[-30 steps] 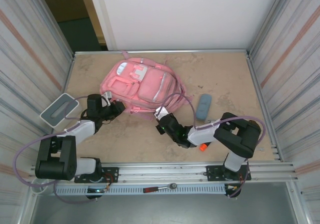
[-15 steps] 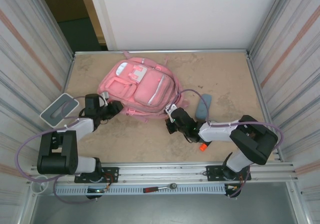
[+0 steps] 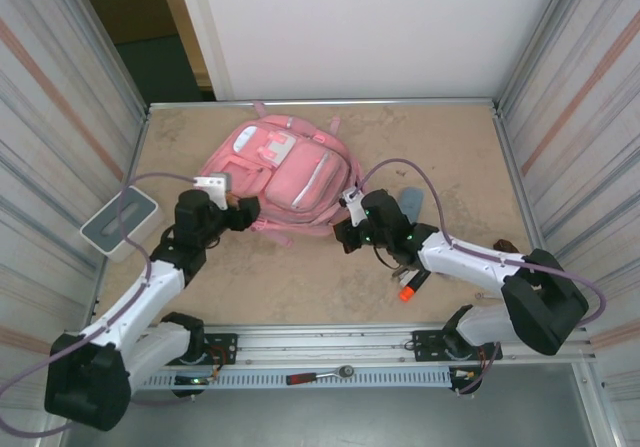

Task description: Pack the student bag

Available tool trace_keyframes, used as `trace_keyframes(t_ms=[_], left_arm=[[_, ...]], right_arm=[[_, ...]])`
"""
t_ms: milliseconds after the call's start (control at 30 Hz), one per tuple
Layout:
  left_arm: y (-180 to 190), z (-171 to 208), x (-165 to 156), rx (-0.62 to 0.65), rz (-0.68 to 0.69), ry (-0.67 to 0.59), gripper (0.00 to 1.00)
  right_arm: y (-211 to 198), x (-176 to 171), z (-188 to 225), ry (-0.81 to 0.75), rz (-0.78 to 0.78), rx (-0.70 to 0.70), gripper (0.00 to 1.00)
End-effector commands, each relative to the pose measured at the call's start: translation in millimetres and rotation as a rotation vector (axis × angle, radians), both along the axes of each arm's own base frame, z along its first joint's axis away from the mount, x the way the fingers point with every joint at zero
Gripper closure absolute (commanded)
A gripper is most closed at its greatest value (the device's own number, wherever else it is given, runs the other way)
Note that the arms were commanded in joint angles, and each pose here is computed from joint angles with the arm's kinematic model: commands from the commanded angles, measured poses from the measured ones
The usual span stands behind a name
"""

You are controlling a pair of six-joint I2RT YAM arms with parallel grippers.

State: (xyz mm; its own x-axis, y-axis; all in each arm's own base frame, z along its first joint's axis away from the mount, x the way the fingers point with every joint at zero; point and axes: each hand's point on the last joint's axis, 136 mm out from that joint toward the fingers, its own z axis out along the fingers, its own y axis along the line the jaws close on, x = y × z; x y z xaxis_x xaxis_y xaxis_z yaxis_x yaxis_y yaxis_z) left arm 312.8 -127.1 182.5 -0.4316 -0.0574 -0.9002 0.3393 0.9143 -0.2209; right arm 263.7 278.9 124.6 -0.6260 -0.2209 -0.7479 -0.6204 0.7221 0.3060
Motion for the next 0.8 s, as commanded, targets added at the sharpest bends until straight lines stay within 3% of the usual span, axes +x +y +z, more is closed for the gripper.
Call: trace_keyframes(t_ms=[0, 100, 200, 300, 533, 767], left_arm=[[-28, 18, -5, 0.254, -0.176, -0.263, 0.29], [-69, 6, -18, 0.403, -0.380, -0.332, 0.30], [-105, -22, -29, 0.524, -0.568, -0.290, 0.30], [-128, -50, -34, 0.628, -0.672, -0.280, 0.29], [-152, -77, -15, 0.752, -0.685, -0.253, 0.35], [-161, -85, -1, 0.772, -0.668, -0.250, 0.62]], right_arm=[[0, 3, 25, 0.049, -0.008, 0.083, 1.00], [-2, 7, 21, 0.068, -0.022, 0.072, 1.00], [-2, 9, 16, 0.097, -0.036, 0.078, 1.00], [-1, 12, 16, 0.111, -0.047, 0.088, 1.00], [-3, 12, 18, 0.130, -0.055, 0.101, 1.00], [-5, 10, 16, 0.133, -0.062, 0.106, 1.00]])
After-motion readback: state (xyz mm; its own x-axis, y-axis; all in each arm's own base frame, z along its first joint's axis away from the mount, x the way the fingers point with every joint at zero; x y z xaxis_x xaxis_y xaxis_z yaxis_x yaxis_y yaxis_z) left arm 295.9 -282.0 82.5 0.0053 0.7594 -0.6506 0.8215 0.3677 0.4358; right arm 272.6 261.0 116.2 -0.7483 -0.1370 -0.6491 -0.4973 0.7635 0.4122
